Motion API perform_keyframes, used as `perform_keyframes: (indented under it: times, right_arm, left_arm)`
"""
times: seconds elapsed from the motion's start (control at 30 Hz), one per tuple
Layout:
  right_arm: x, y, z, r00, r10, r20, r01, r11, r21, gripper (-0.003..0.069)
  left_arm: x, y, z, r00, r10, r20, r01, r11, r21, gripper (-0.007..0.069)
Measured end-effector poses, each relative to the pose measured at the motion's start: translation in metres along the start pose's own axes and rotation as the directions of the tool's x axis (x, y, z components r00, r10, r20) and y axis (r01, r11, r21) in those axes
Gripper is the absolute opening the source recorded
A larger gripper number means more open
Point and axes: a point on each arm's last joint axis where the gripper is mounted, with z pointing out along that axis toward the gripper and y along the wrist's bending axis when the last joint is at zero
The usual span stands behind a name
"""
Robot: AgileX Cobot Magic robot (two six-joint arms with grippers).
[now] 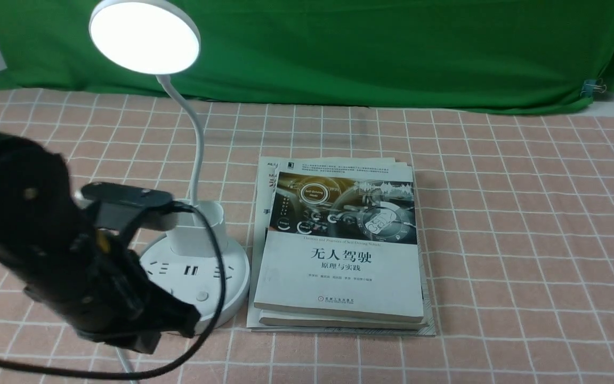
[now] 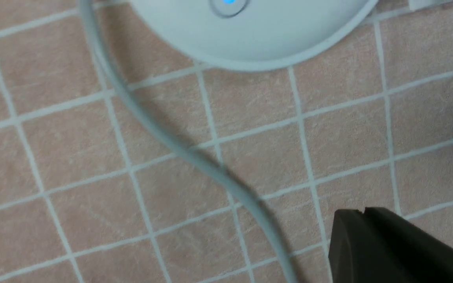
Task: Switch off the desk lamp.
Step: Use the left arm to press the button switch on the lamp holder
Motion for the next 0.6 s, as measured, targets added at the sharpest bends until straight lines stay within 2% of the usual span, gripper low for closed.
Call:
perform_keyframes:
  times: [0.23,0.6]
  right_arm:
    - [0.0,0.0,0.0,1.0,0.0,0.0,0.0,1.0,0.0,0.024]
    - [0.0,0.0,0.0,1.0,0.0,0.0,0.0,1.0,0.0,0.024]
  left_arm:
    - [-0.043,-0.004,0.017,0.999,0.033,-0.023,-0.034,0.999,-0.017,0.0006]
    - [-0.075,0.0,0.047,0.997,0.042,-0.058,-0.045,0.998,-0.044,0.0006]
